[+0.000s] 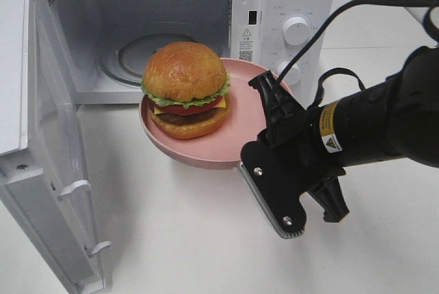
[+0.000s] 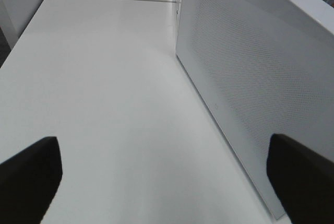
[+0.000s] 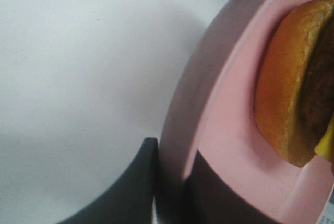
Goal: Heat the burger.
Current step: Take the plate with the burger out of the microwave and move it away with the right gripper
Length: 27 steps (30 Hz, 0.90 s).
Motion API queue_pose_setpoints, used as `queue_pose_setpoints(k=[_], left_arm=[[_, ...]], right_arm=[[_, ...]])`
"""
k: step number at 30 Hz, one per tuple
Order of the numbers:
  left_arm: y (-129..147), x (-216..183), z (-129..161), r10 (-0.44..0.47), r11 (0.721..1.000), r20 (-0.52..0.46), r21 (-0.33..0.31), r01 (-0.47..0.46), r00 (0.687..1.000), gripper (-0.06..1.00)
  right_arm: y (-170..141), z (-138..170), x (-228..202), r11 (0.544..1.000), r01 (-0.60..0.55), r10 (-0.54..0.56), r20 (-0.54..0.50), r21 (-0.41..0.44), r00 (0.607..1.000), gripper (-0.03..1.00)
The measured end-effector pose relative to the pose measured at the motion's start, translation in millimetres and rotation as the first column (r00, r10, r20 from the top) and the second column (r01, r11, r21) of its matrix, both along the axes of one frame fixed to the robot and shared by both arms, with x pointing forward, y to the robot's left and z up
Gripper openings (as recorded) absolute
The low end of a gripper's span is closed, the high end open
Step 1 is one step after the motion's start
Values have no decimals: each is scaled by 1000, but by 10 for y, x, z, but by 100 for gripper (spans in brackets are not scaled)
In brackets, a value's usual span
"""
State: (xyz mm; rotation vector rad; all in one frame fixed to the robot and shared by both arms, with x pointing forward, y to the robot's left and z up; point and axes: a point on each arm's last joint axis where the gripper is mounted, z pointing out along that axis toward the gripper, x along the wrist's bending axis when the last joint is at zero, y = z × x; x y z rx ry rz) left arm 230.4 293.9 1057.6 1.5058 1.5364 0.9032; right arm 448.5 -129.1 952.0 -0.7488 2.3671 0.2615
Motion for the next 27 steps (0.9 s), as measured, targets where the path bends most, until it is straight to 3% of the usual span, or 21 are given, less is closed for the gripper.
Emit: queue_pose_setpoints(k=[7,27], left_arm=[[0,0,0,0,1000,0,0,0,1000,99],[0,0,0,0,1000,0,0,0,1000,99]], right_arm=[[-174,46,-185,1000,16,-16,-4,-14,1000,11],[-689,193,-673,972,233,-233,-52,12,971,11]])
